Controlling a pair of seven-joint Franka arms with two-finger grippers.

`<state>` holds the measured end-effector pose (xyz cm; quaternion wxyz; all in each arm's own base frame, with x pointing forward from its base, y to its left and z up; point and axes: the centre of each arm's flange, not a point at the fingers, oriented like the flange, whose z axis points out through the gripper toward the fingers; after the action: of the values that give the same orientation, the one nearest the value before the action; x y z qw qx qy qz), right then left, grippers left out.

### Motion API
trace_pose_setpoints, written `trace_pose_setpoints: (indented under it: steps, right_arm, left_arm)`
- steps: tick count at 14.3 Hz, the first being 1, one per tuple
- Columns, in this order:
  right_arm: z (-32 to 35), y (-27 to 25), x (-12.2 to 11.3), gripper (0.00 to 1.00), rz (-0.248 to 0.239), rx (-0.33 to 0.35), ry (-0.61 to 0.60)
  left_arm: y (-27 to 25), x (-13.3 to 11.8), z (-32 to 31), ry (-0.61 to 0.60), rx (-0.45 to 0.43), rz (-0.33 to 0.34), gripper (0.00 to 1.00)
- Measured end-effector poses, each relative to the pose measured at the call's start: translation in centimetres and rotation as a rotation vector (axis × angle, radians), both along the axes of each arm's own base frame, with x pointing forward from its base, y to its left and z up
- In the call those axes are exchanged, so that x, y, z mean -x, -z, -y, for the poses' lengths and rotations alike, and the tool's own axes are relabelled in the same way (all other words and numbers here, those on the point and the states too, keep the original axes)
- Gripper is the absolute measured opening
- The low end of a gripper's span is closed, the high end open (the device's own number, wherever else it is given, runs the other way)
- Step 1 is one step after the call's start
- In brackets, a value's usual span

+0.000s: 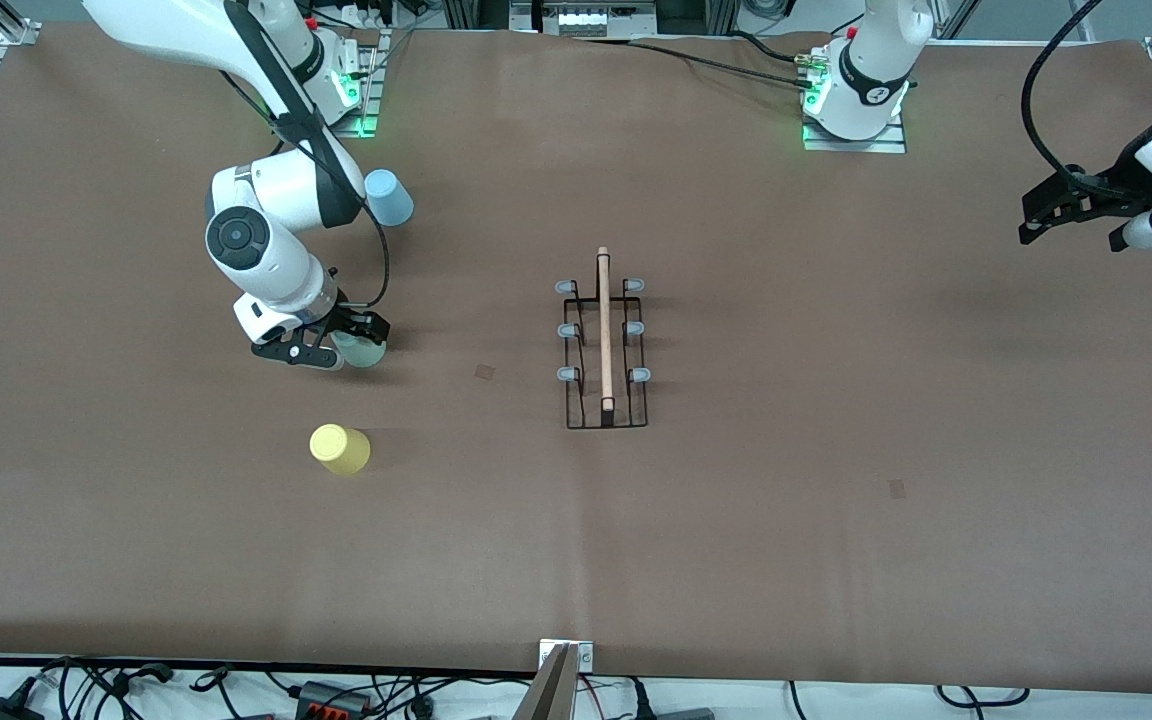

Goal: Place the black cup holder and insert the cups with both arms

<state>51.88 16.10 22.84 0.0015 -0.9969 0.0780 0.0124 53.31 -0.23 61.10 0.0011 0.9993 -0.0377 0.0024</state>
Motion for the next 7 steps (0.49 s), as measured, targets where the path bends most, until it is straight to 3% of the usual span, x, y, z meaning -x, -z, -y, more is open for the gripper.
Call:
trace_pose_setpoints:
  steps: [2,4,7]
  right_arm:
    - [0.2,0.0,-0.1,0.88,0.000,0.000,0.004]
    - [0.6,-0.2,-0.3,0.67,0.005,-0.001,0.012]
    - [0.7,-2.4,-1.0,0.65,0.041,-0.009,0.012]
  left_arm:
    - [-0.2,0.0,0.3,0.005,0.001,0.005,1.00]
    - [-0.5,0.0,0.8,0.015,0.001,0.010,1.00]
    - [-0.6,0.0,1.9,0.034,-0.001,0.012,1.00]
